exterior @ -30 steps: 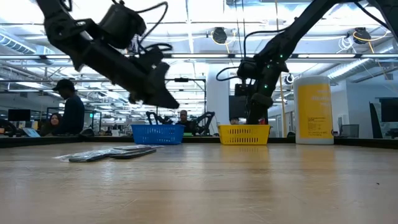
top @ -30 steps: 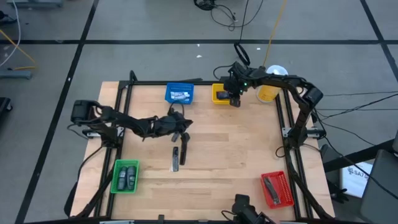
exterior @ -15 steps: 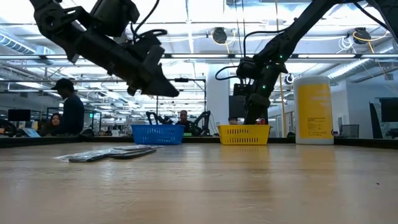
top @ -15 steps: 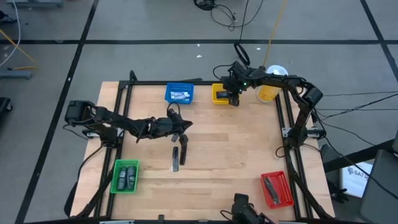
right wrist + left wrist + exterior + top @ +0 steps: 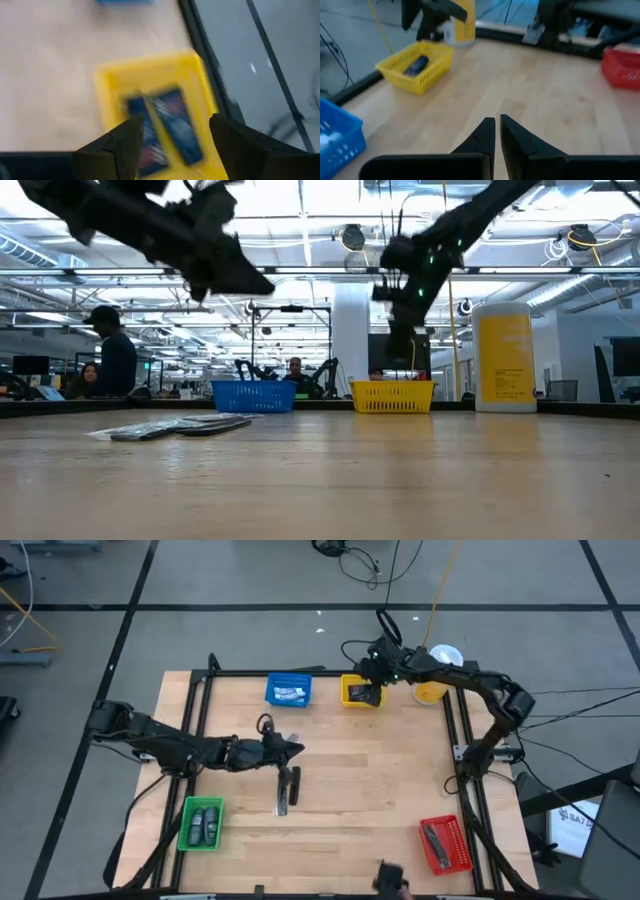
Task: Pick & Place Travel size toiletries
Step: Put the black hair comb into the red bin
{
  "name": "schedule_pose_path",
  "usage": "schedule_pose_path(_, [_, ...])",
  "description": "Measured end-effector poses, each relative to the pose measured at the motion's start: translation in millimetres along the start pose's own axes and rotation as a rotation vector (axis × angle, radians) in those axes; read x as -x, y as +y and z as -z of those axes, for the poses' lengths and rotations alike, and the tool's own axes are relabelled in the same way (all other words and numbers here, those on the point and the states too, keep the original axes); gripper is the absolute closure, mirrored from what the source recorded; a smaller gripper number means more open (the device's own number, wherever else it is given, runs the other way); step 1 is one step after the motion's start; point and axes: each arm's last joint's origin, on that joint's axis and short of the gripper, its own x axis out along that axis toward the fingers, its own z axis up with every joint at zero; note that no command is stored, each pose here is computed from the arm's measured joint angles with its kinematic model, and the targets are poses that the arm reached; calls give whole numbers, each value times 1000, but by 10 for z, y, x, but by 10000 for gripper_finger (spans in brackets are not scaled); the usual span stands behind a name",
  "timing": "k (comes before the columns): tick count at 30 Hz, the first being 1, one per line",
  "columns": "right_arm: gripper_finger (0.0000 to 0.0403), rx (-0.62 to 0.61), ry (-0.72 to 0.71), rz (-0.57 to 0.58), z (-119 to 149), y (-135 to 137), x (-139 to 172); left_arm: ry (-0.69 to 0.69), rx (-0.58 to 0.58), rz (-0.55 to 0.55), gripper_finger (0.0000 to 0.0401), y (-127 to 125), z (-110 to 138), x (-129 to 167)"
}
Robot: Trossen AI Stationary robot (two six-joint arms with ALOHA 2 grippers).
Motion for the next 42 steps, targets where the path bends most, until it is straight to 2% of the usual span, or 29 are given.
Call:
schedule_pose_path(3, [195,44,-109,-76,-100,380,184,0,-10,-5,375,-87,-16,126])
schedule_pose_path(6, [206,142,-214,-162,-65,928,274,-3,-27,-22,375,-203,-34,316])
schedule_pose_path(10, [219,218,-344,-192,175,1717,262,35,-30,-87,375,-333,7,621])
schedule_pose_path(13, [228,218,-490,-214,439,2229,219,55,-5,-64,375,-388,-21,823])
schedule_pose_path(17, [237,164,-642,-282,761,2704,148,75,-35,-37,375,-380,-24,943])
schedule_pose_path(21, [245,125,-678,-319,866,2994,74,118,-108,-59,375,-340,18,921])
schedule_pose_path(23, [248,94,-659,-321,866,3113,16,164,-91,-64,375,-309,52,861])
schedule_pose_path(27, [254,35,-631,-351,780,3334,-120,322,-94,-15,375,-295,211,646])
schedule_pose_path(31, [258,38,-617,-360,695,3507,-273,422,-97,13,375,-347,397,431])
schedule_pose_path(36, [265,113,-577,-337,610,3591,-314,481,-110,-1,375,-434,686,148])
schedule_pose_path(42, [272,115,-544,-347,533,3529,-52,449,-59,36,375,-548,954,-146])
